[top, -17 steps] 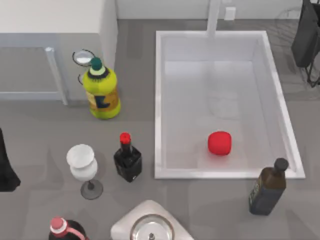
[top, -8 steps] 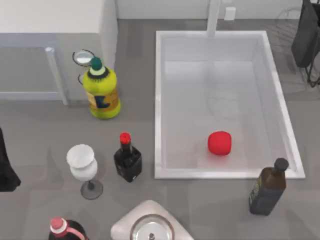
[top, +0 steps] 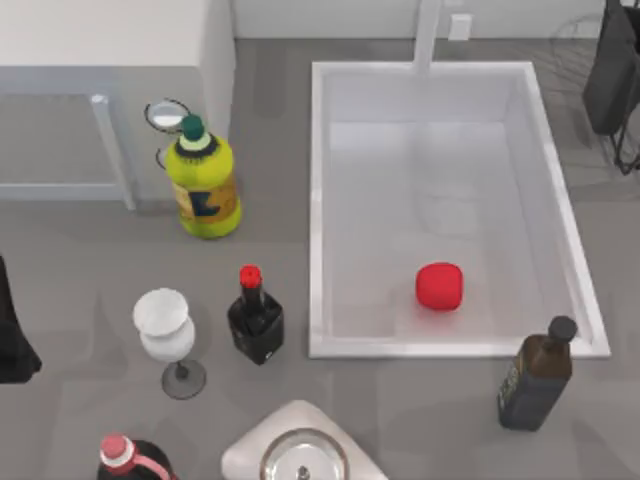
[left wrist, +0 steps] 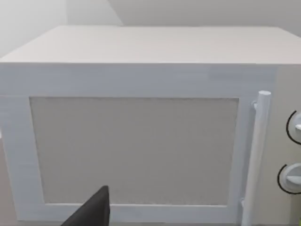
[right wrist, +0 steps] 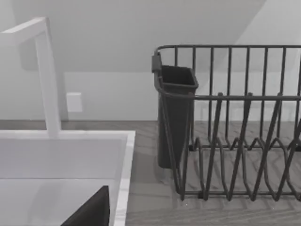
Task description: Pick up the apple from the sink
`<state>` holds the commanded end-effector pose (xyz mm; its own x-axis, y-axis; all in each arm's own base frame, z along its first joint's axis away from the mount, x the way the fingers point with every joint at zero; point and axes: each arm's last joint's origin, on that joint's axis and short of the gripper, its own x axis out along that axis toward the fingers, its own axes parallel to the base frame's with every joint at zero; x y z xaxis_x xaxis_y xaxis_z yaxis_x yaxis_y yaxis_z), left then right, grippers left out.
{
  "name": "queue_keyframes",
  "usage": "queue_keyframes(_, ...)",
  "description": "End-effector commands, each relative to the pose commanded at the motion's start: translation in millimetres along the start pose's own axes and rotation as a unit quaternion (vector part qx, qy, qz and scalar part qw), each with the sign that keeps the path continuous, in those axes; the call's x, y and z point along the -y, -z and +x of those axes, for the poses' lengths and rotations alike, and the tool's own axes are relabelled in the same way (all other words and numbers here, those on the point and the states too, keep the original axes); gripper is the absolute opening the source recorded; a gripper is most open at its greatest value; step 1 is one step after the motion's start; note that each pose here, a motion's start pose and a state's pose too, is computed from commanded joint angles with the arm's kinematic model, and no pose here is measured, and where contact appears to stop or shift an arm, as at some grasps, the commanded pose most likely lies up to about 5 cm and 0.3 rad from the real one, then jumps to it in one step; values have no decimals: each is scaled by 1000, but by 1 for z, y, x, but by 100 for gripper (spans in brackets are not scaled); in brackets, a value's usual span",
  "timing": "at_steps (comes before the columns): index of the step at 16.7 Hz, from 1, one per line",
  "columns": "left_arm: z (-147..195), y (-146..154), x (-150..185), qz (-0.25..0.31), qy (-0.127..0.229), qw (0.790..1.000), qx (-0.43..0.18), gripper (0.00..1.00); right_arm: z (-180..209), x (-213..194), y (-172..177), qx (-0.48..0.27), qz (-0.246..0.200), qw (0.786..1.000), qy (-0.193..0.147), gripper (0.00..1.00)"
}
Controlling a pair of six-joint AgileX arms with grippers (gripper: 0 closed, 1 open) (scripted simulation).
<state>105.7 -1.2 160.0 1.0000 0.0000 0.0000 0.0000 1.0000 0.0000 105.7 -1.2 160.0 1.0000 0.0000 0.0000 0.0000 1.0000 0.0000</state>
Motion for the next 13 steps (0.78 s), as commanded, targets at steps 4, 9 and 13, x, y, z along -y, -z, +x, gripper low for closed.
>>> queue_keyframes(4,0,0,0,0,0,1000,0,100,0,-2,-12,-21,8,1000,-8,100)
queue_keyframes(9,0,0,0,0,0,1000,0,100,16,-11,-65,-126,38,991,-36,100)
queue_keyframes(13,0,0,0,0,0,1000,0,100,64,-30,-111,-263,59,961,-57,100)
